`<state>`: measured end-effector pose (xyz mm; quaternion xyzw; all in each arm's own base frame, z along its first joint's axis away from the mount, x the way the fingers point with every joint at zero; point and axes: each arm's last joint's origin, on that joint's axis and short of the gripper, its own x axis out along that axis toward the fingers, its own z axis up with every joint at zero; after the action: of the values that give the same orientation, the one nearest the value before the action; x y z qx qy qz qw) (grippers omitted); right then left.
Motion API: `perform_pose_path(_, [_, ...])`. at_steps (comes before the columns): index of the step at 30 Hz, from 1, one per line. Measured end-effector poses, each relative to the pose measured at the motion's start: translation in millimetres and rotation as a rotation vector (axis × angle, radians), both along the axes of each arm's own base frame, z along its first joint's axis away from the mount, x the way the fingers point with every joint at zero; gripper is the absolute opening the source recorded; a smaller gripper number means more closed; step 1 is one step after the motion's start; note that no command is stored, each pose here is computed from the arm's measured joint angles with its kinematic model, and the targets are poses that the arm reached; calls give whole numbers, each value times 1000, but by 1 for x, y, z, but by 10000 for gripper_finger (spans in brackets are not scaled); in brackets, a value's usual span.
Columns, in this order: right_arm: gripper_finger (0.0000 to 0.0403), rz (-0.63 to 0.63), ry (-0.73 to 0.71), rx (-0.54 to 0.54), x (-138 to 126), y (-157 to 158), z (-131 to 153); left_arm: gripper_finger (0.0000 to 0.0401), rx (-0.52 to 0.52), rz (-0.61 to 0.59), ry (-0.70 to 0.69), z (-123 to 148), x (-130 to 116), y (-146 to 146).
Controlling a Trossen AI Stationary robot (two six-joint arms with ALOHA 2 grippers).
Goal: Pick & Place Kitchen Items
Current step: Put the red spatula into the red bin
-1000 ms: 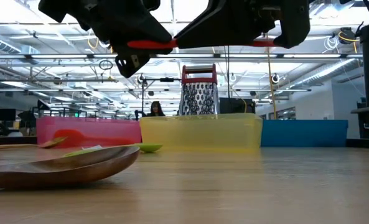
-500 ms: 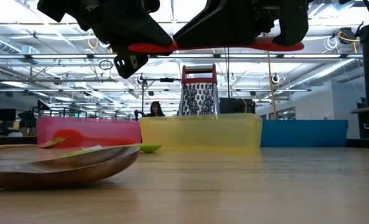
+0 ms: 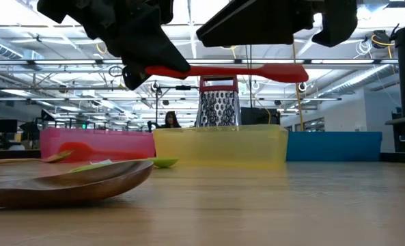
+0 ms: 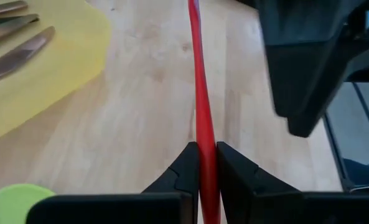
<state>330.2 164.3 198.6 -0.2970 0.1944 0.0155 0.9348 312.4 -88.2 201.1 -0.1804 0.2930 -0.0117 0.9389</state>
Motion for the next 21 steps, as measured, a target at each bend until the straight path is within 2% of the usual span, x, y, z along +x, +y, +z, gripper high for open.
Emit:
perform_pose_path(10, [132,8,-6,-8,-6,11,0,38,16,52,-8,3,3,19])
perform_pose_path(15, [130,8,-2,-8,-6,11,0,41,18,85,-21,16,-2,31])
perform_pose_path(21, [130,8,7,-13,-7,11,-1,37,116,183,44,32,-23,48])
